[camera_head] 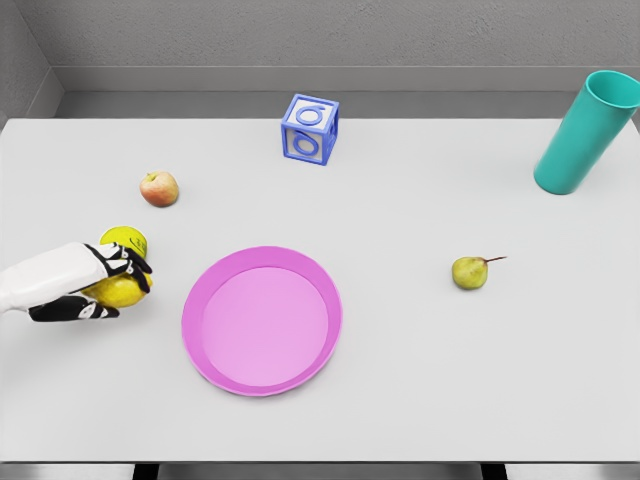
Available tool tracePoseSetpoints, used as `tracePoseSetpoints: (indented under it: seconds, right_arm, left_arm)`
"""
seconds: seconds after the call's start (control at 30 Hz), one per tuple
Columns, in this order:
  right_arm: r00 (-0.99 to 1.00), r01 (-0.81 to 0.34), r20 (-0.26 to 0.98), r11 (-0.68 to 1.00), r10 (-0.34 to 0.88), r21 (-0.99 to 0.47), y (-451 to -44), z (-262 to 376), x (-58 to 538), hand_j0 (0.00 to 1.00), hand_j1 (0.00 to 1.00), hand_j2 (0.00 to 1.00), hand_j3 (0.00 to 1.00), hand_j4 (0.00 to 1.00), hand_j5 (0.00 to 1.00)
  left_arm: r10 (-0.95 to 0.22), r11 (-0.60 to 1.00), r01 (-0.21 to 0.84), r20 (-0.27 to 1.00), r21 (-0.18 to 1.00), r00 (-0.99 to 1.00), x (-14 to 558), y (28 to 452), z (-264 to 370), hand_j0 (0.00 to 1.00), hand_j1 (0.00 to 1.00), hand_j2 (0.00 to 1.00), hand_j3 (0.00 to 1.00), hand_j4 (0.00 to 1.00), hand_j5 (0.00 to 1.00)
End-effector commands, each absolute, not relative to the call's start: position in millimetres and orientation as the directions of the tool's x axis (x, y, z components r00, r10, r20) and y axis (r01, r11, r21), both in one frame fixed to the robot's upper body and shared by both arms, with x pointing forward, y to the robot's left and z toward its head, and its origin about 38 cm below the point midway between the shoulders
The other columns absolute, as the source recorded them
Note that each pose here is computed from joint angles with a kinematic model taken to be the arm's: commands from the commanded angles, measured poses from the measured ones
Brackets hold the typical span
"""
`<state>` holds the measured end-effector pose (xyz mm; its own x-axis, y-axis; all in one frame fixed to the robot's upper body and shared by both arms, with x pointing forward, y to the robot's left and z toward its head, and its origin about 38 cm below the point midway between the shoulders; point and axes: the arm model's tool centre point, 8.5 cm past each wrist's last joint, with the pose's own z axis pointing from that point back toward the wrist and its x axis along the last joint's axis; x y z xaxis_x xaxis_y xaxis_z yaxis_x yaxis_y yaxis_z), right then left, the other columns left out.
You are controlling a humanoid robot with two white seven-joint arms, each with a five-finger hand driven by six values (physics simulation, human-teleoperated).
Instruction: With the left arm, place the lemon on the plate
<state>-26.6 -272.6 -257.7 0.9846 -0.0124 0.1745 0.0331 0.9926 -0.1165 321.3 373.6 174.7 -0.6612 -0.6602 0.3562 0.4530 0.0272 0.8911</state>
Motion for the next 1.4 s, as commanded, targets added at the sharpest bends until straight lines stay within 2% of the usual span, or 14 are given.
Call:
tracePoseSetpoints:
  seconds: [0.0, 0.73, 1.37]
  right_arm:
    - [0.985, 0.034, 0.175, 0.993, -0.013, -0.116, -272.6, -257.7, -26.5, 1.0, 1.0, 1.0, 1.0, 1.0, 1.0]
    - [0.985, 0.032, 0.175, 0.993, -0.012, -0.116, -272.6, -257.7, -26.5, 1.0, 1.0, 1.0, 1.0, 1.0, 1.0]
    - [0.985, 0.034, 0.175, 0.993, -0.013, -0.116, -272.6, -257.7, -26.5, 1.0, 1.0, 1.0, 1.0, 1.0, 1.0]
  left_arm:
    - [-0.653, 0.034, 0.45, 0.361, 0.892, -0.666, 321.1, 371.2, 177.8, 0.34, 0.34, 0.34, 0.34, 0.34, 0.34]
    - [-0.558, 0.051, 0.369, 0.333, 0.928, -0.76, 323.3, 329.2, 200.6, 0.33, 0.33, 0.33, 0.33, 0.33, 0.33]
    - [-0.413, 0.061, 0.31, 0.307, 0.949, -0.858, 339.7, 255.5, 201.3, 0.33, 0.33, 0.33, 0.33, 0.33, 0.33]
